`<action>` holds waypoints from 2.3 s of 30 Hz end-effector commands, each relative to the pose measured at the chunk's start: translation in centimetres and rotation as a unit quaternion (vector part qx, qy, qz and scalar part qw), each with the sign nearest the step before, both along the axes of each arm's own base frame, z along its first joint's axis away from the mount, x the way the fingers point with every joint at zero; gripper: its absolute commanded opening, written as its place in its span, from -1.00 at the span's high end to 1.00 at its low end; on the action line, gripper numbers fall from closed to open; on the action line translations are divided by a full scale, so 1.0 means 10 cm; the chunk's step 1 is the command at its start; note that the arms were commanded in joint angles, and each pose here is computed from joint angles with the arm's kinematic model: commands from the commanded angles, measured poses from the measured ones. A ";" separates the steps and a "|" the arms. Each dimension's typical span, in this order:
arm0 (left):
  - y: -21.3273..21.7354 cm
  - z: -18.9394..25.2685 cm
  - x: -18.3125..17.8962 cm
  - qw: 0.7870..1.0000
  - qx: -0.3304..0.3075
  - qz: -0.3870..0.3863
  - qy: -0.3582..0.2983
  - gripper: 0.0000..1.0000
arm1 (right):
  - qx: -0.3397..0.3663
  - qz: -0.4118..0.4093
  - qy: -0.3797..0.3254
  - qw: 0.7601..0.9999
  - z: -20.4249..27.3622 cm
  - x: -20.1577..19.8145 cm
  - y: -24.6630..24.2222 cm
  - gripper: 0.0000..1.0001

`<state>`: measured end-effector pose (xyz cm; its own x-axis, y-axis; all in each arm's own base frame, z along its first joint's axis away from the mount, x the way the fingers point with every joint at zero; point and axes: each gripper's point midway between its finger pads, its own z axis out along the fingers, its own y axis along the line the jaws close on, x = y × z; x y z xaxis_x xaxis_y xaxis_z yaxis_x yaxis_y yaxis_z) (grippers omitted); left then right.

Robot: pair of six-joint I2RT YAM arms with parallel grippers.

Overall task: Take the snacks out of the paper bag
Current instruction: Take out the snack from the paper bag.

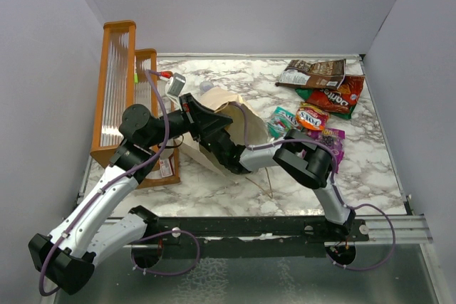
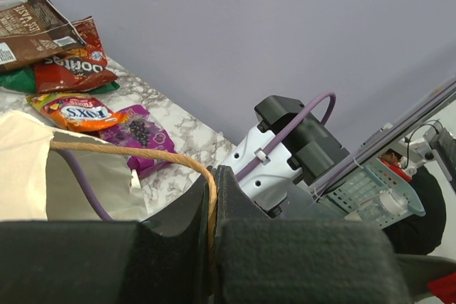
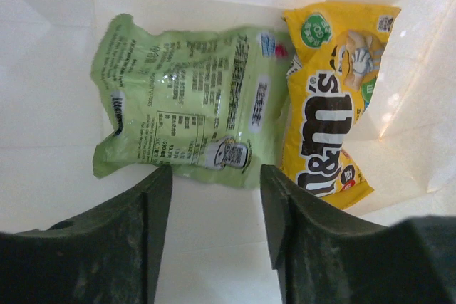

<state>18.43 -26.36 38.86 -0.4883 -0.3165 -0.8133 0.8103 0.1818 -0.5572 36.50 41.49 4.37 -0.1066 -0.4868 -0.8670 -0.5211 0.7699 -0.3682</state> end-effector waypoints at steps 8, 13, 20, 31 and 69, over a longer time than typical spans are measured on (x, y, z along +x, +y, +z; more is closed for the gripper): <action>0.05 0.09 -0.15 0.999 0.011 -0.008 -0.038 1.00 | 0.000 0.027 0.006 1.000 0.00 0.09 -0.04 0.62; 0.10 -0.09 -0.05 0.999 0.034 0.030 -0.030 1.00 | 0.007 0.073 0.021 0.997 0.22 -0.10 -0.04 0.95; 0.17 -0.28 0.07 0.996 0.050 0.072 -0.022 1.00 | 0.032 0.118 0.033 0.992 0.50 -0.42 -0.15 0.97; 0.16 -0.21 -0.04 0.997 0.034 0.048 -0.047 1.00 | 0.015 0.023 0.019 0.999 0.49 -0.32 -0.49 0.72; 0.14 -0.22 -0.17 0.998 0.042 0.015 -0.041 1.00 | 0.031 0.070 -0.040 0.996 0.32 0.37 0.00 0.66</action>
